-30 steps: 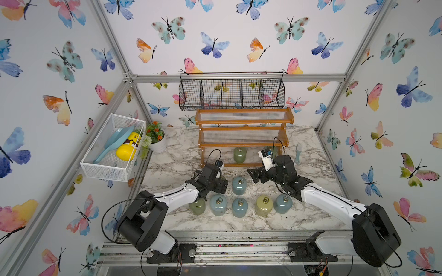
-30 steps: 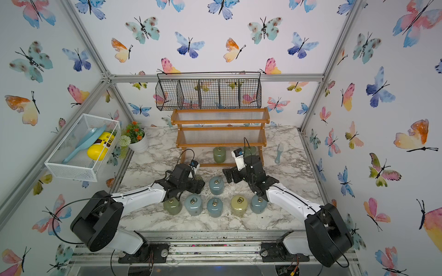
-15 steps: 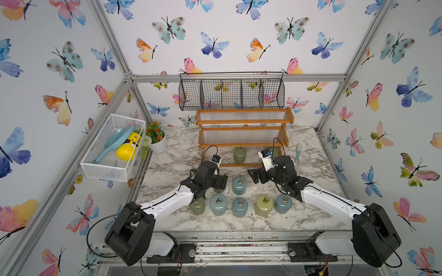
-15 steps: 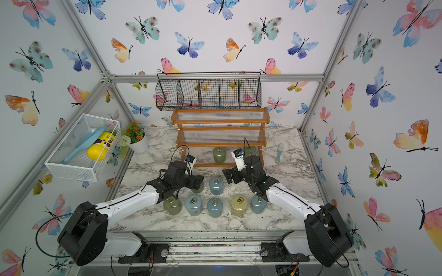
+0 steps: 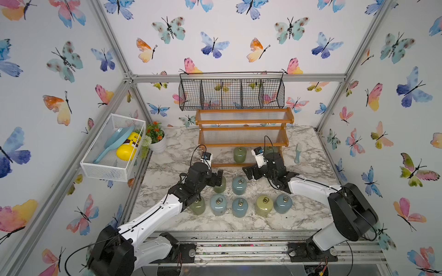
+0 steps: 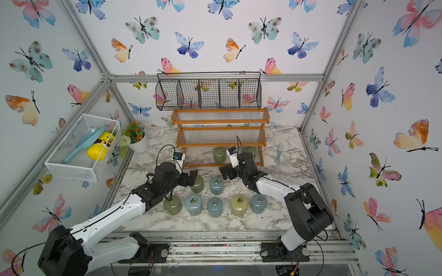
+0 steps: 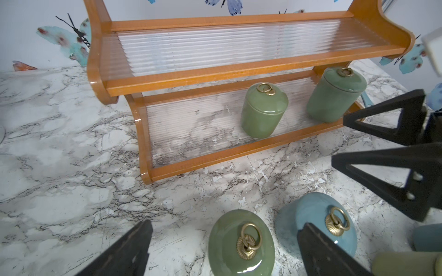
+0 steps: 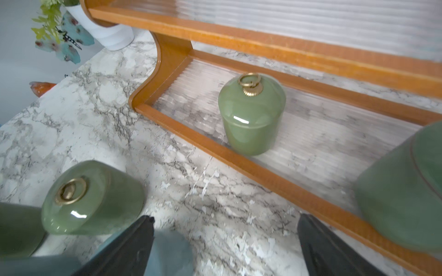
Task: Remove the tea canisters from the shelf
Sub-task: Pick up the tea canister from the shelf.
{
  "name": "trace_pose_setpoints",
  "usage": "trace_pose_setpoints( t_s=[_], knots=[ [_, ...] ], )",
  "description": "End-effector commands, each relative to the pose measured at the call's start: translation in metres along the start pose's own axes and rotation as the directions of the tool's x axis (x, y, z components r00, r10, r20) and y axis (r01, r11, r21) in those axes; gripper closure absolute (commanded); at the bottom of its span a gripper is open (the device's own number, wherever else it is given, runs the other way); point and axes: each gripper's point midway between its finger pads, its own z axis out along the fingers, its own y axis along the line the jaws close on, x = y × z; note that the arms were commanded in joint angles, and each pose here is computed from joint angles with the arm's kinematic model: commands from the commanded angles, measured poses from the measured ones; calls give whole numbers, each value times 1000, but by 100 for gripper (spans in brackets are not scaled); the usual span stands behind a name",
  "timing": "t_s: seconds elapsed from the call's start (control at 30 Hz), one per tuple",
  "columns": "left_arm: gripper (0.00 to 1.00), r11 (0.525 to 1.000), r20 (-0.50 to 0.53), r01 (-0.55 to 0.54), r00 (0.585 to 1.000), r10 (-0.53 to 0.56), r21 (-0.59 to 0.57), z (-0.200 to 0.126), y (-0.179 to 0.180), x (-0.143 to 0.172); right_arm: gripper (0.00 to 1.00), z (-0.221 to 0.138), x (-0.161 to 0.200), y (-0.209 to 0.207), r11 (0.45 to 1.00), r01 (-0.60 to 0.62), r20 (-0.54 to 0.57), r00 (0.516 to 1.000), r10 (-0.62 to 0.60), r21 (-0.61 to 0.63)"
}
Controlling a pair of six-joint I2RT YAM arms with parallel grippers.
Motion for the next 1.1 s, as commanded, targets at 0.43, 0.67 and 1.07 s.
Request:
trace_pose_setpoints(
  t_s=[0.43, 0.67, 1.07],
  knots=[
    [2, 992, 62, 83, 995, -78, -93, -27, 30, 16, 0, 57, -56, -24, 995, -11, 129, 992, -2, 102],
    [2, 991, 57, 88, 995, -83, -96, -29, 32, 23, 0, 77, -55, -30, 992, -16, 117, 993, 1, 126],
    [1, 990, 65, 95, 994, -88, -109, -32, 37, 29, 0, 97, -52, -33, 991, -28, 100, 995, 15, 131]
  ],
)
